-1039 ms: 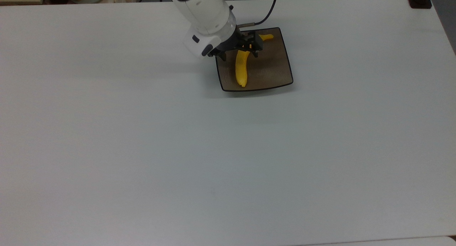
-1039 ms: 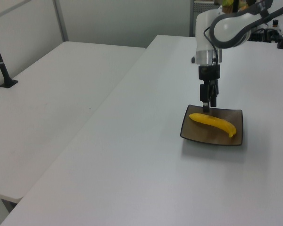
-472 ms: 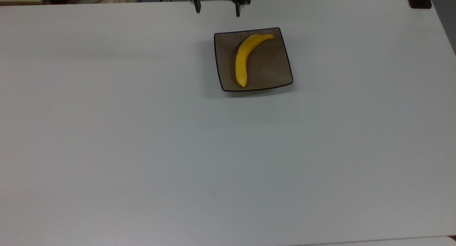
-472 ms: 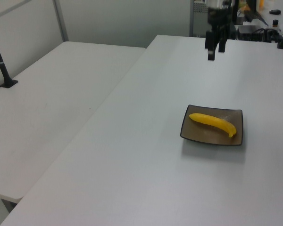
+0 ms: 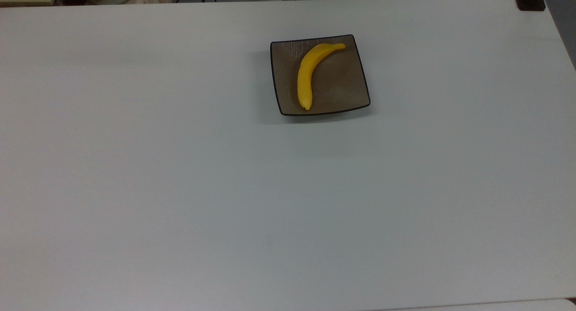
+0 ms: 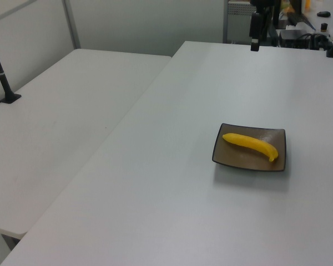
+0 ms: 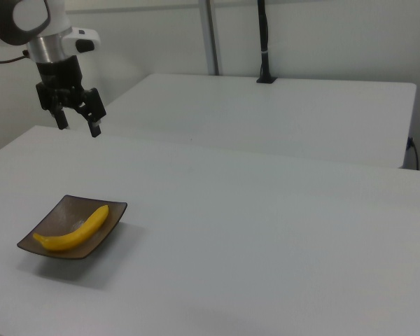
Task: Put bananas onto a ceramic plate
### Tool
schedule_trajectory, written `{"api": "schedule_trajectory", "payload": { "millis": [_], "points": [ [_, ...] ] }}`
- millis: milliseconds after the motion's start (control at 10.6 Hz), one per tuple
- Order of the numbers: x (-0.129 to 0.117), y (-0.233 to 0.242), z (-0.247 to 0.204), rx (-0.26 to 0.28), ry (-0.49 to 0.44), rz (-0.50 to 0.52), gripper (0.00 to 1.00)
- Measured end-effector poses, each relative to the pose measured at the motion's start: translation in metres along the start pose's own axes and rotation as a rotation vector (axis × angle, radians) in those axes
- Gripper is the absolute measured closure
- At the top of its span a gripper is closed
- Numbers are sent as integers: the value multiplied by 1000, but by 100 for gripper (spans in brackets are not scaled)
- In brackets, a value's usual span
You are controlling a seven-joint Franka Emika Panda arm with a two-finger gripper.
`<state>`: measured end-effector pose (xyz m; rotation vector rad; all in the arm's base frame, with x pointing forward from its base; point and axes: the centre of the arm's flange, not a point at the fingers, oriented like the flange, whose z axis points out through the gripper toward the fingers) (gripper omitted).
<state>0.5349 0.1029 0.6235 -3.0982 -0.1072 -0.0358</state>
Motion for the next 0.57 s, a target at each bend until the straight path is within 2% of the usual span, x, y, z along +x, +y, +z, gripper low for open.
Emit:
{"api": "schedule_trajectory", "payload": {
  "millis": [189, 378, 567],
  "points": [
    [13, 5, 5, 1, 51, -86, 0],
    [28, 14, 11, 2, 110, -95, 0],
    [34, 15, 15, 2, 127, -94, 0]
  ]
}}
